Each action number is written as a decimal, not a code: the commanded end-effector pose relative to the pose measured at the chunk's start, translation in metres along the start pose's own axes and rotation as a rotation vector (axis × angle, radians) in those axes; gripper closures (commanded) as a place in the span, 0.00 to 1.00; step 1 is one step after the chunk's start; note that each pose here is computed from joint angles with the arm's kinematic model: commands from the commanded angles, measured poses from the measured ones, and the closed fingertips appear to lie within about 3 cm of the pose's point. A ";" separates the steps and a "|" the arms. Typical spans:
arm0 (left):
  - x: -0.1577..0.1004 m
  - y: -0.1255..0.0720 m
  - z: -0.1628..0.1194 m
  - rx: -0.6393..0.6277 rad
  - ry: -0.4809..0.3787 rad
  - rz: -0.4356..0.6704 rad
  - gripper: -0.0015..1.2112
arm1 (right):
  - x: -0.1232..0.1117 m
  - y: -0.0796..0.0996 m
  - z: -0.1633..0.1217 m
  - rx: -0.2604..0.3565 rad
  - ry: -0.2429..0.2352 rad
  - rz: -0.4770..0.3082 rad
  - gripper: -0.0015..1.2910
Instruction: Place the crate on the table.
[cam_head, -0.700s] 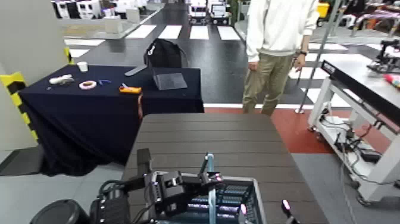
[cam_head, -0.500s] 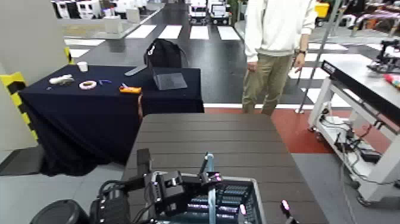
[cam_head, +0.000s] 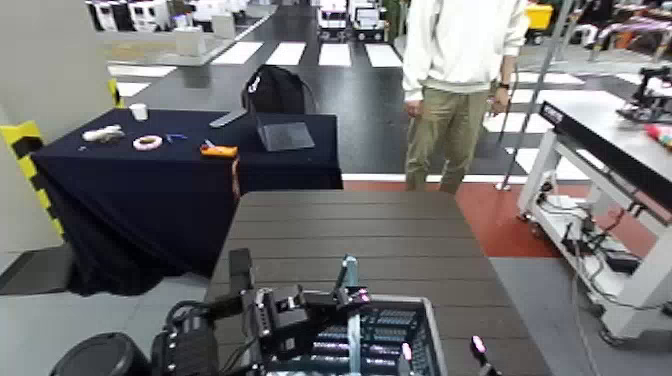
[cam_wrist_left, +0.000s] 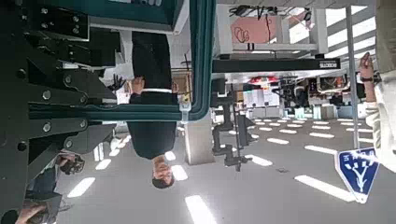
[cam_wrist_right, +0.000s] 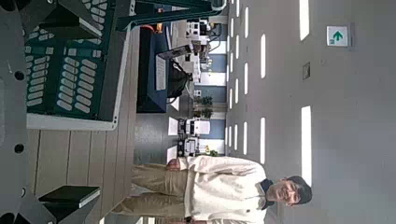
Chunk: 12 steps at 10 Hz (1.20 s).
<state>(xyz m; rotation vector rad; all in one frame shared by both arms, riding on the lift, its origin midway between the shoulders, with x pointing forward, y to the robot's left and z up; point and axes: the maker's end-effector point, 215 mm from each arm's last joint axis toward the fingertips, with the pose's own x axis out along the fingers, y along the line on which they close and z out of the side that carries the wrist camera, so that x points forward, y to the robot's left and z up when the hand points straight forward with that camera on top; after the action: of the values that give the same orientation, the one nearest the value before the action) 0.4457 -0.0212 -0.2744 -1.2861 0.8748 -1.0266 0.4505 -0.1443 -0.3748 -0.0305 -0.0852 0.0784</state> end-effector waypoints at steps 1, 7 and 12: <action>0.001 0.007 0.014 0.013 0.001 0.034 0.98 | 0.000 0.001 0.002 0.005 -0.007 0.002 0.10; 0.008 0.021 0.047 0.086 0.020 0.097 0.98 | -0.004 -0.003 0.021 0.022 -0.073 -0.010 0.10; 0.016 0.019 0.074 0.130 0.017 0.120 0.98 | -0.014 -0.031 0.027 0.001 -0.075 -0.055 0.10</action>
<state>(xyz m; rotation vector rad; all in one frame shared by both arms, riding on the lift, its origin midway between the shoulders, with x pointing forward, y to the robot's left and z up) 0.5175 -0.0126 -0.2847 -1.1162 0.8734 -0.9918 0.4370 -0.1764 -0.3481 -0.0263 -0.1600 0.0235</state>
